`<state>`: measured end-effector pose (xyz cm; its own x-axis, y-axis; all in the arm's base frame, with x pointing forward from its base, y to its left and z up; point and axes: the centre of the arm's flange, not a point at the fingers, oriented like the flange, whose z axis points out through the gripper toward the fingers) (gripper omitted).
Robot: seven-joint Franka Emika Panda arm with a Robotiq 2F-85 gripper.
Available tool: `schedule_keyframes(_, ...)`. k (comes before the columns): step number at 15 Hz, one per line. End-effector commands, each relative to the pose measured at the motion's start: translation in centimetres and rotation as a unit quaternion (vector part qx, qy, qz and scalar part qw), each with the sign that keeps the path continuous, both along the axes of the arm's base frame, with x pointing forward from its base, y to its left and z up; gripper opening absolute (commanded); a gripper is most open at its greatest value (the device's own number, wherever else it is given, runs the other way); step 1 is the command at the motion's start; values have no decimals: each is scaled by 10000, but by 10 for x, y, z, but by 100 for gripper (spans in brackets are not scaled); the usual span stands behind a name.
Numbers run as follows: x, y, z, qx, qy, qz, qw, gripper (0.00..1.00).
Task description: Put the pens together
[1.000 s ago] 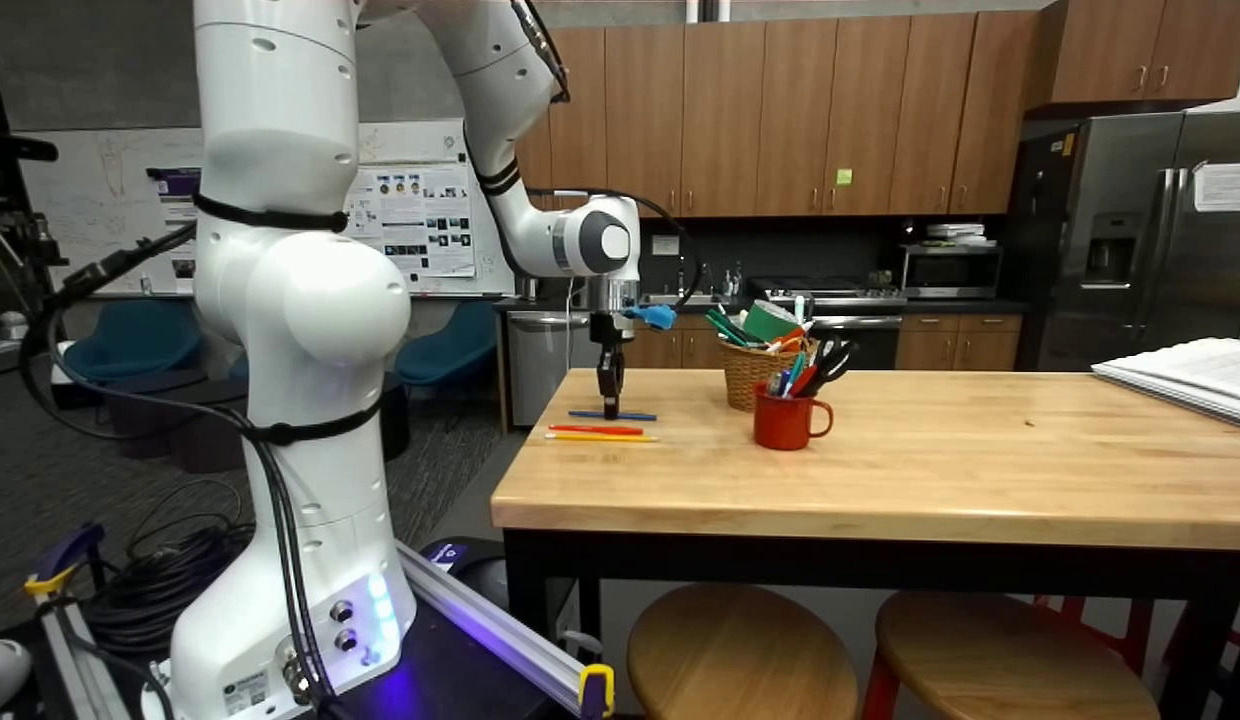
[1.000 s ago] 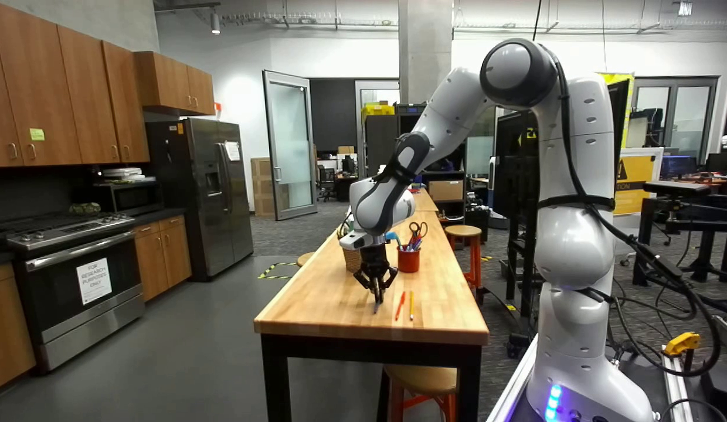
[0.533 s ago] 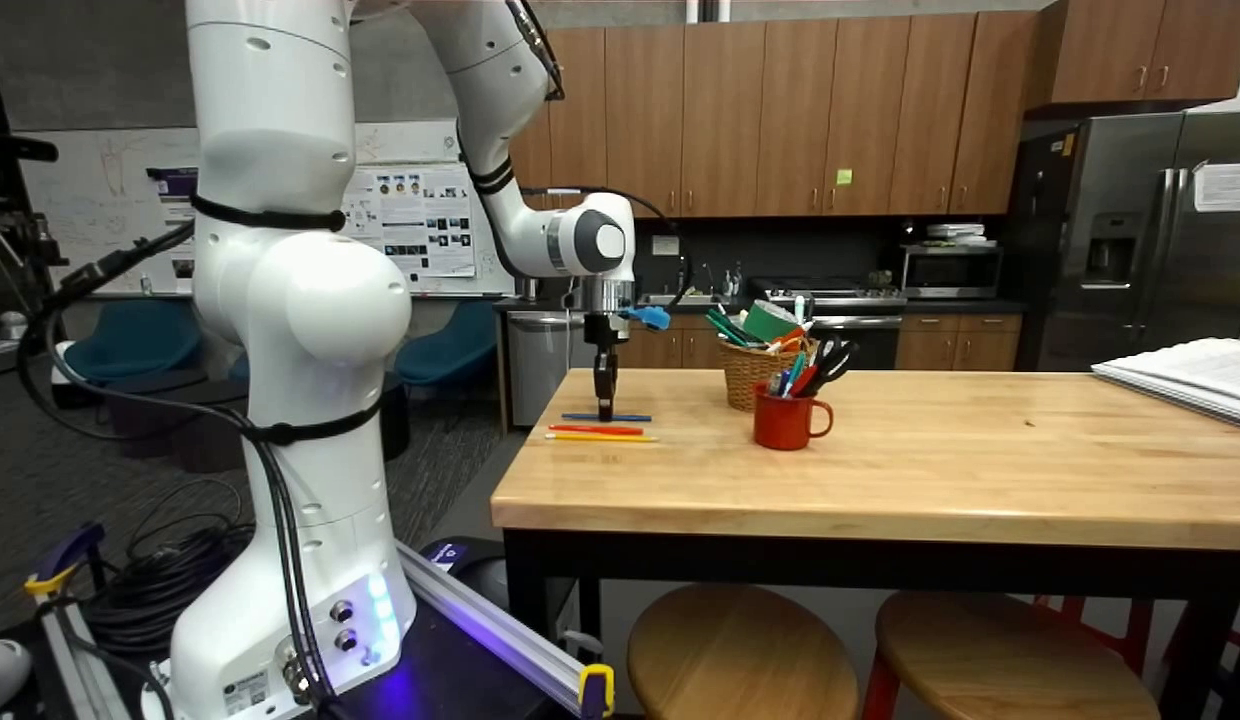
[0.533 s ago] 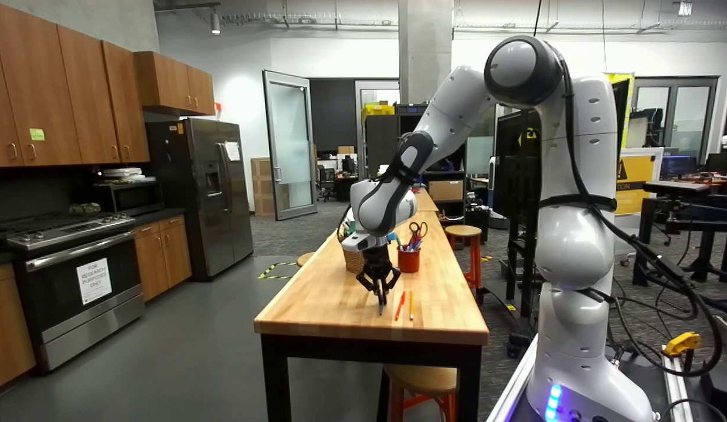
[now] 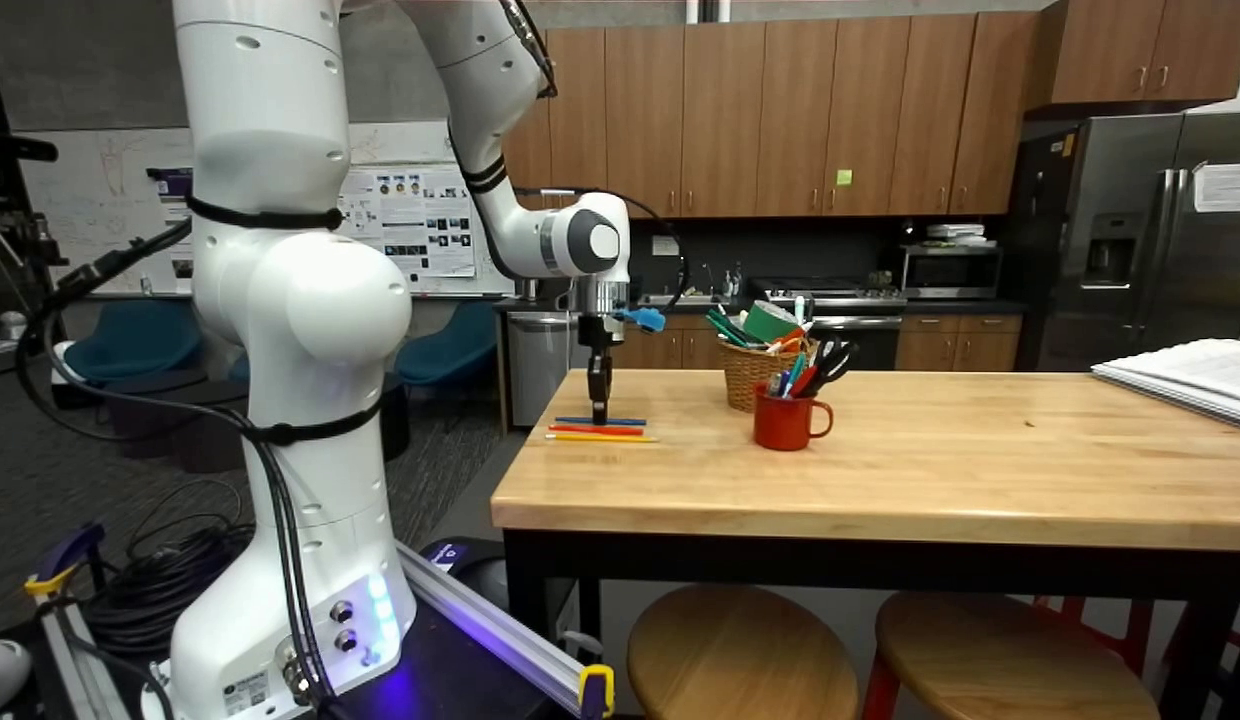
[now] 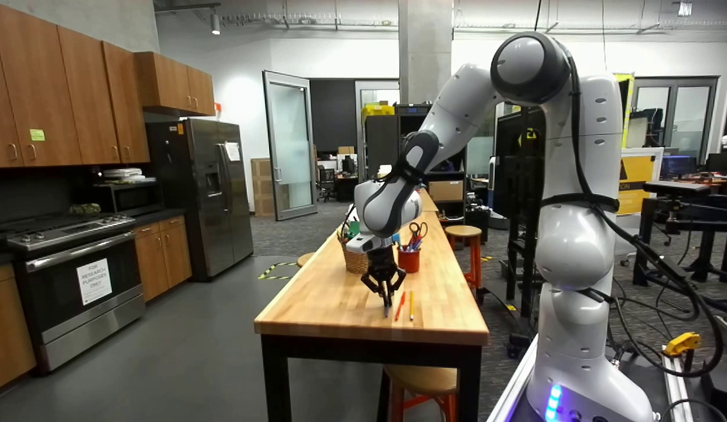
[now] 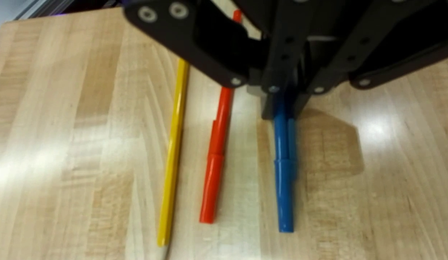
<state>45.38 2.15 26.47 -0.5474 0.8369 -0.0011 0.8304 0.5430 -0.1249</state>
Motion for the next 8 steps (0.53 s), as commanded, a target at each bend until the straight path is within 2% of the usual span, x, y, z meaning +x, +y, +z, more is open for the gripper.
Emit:
schedule_keyframes(1, -15, -4, 8, -35, -104, -34, 9999, 2)
schedule_keyframes(8, -19, -5, 7, -27, -104, -90, 9999, 2)
